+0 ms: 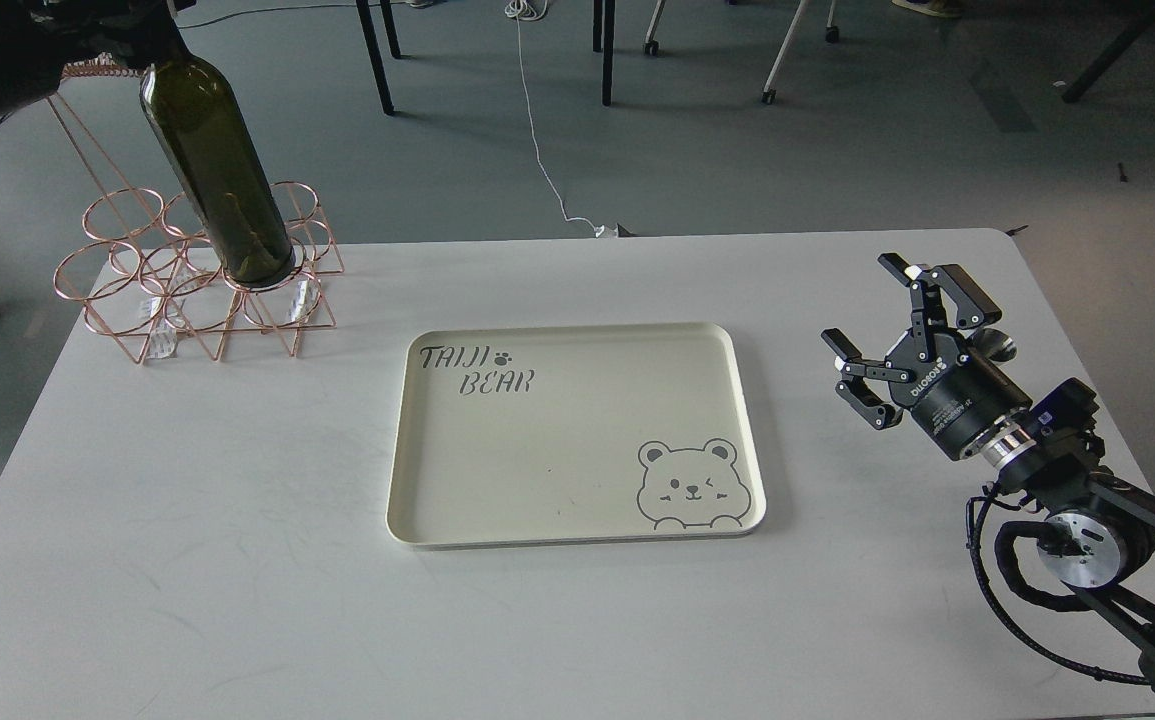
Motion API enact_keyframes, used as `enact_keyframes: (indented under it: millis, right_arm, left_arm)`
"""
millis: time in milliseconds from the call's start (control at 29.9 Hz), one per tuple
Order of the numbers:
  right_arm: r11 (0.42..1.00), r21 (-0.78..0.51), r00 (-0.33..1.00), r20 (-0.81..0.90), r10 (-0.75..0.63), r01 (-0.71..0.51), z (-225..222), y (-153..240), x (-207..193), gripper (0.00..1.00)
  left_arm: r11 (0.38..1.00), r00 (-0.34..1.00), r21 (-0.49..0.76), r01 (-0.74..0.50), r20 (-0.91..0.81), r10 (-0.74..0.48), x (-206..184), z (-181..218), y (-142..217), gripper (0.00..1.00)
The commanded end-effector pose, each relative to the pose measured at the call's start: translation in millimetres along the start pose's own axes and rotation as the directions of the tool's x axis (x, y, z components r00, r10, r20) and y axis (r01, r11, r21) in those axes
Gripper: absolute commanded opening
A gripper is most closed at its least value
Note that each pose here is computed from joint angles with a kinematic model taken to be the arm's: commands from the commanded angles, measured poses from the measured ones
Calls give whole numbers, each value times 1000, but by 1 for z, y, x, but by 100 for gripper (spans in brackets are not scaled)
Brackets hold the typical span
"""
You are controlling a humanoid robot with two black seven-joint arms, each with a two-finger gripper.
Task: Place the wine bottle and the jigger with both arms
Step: 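Lower the bottle into the copper wire rack with the left gripper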
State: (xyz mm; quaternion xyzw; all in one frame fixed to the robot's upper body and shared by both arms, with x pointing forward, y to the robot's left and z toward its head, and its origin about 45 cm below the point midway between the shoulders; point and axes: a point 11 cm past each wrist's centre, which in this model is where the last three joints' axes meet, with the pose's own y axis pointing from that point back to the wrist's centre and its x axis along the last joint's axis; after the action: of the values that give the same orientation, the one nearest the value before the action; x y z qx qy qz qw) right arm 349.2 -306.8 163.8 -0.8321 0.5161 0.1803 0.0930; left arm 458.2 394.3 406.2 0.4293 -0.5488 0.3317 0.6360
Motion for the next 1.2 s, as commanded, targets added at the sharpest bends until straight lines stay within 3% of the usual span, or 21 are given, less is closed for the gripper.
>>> enact_keyframes:
  millis: [0, 1169]
  right_arm:
    - [1000, 0, 1000, 0, 0, 0, 0, 0, 0, 98]
    - [1000, -1, 1000, 3, -1, 1, 1, 0, -1, 98]
  left_arm:
    - [1000, 1000, -1, 4, -4, -4, -3, 0, 0, 16]
    - [998, 994, 32, 55, -91, -52, -54, -10, -10, 22]
